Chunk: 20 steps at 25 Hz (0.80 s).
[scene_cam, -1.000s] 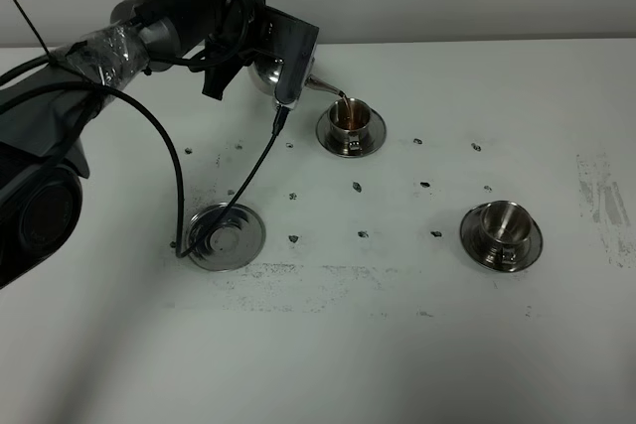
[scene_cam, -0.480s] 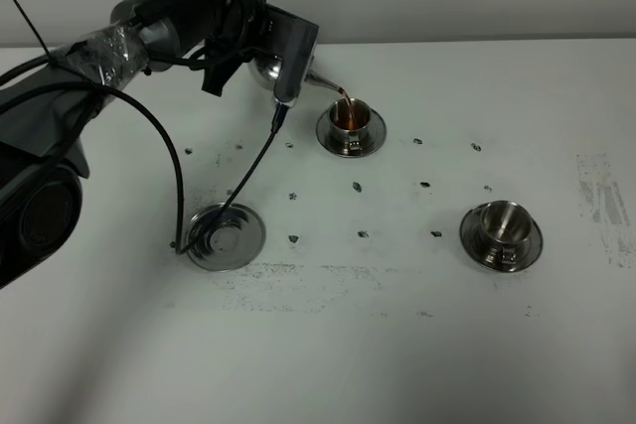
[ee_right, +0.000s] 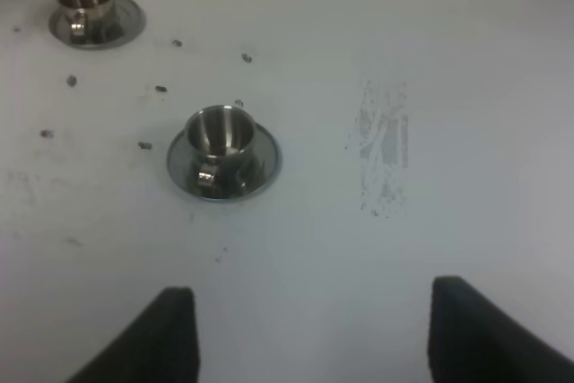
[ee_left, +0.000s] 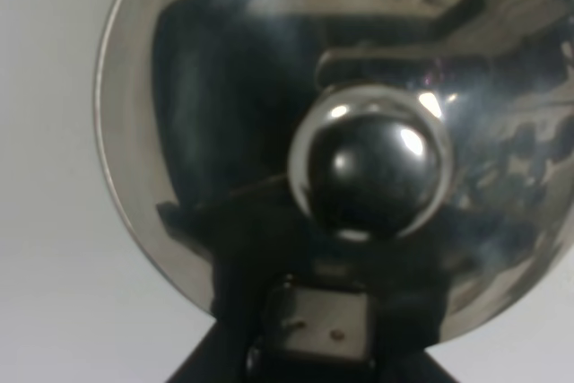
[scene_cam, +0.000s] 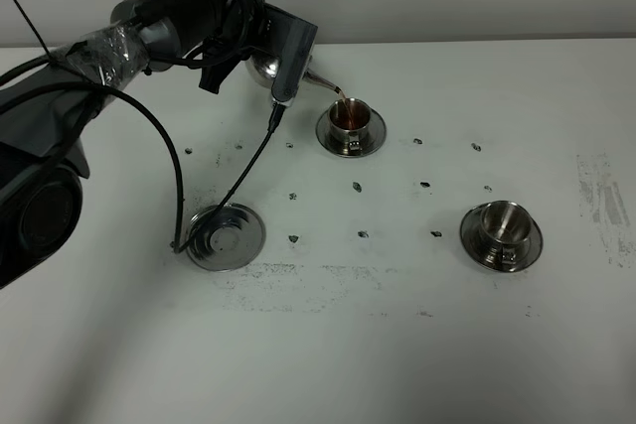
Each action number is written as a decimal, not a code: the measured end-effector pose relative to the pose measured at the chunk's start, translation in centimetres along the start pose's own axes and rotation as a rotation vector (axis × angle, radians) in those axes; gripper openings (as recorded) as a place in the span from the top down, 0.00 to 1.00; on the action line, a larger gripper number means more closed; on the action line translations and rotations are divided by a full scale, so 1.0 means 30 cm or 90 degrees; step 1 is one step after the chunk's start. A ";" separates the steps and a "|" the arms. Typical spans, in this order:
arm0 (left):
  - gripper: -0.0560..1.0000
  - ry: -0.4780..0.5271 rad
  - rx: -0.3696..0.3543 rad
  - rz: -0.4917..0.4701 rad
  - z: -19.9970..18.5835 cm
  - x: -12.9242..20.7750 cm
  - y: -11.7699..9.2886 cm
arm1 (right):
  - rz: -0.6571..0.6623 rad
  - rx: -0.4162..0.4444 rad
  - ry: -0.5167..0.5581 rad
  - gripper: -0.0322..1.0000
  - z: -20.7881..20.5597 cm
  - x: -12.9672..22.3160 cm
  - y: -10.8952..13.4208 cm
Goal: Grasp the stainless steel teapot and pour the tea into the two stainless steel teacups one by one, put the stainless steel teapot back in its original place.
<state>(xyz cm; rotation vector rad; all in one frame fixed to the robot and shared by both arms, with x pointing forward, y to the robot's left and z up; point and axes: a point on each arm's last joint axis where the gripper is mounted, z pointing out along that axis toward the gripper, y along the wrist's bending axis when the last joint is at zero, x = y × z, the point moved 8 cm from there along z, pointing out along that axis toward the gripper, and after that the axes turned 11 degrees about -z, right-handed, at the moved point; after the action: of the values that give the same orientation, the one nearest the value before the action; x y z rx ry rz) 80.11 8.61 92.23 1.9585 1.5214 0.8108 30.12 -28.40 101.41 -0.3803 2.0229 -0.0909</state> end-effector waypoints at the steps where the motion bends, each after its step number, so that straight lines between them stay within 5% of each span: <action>1: 0.77 -0.001 -0.001 0.000 0.000 -0.001 0.001 | 0.000 0.000 0.000 0.43 0.000 0.000 0.000; 20: 0.77 -0.005 -0.015 0.017 -0.001 -0.006 0.013 | 0.000 0.000 0.001 0.43 0.001 0.001 0.000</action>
<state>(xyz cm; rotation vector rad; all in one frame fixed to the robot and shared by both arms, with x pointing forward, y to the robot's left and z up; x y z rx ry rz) 80.32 8.35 92.51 1.9669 1.4770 0.8279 30.13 -28.40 101.37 -0.3805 2.0240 -0.0908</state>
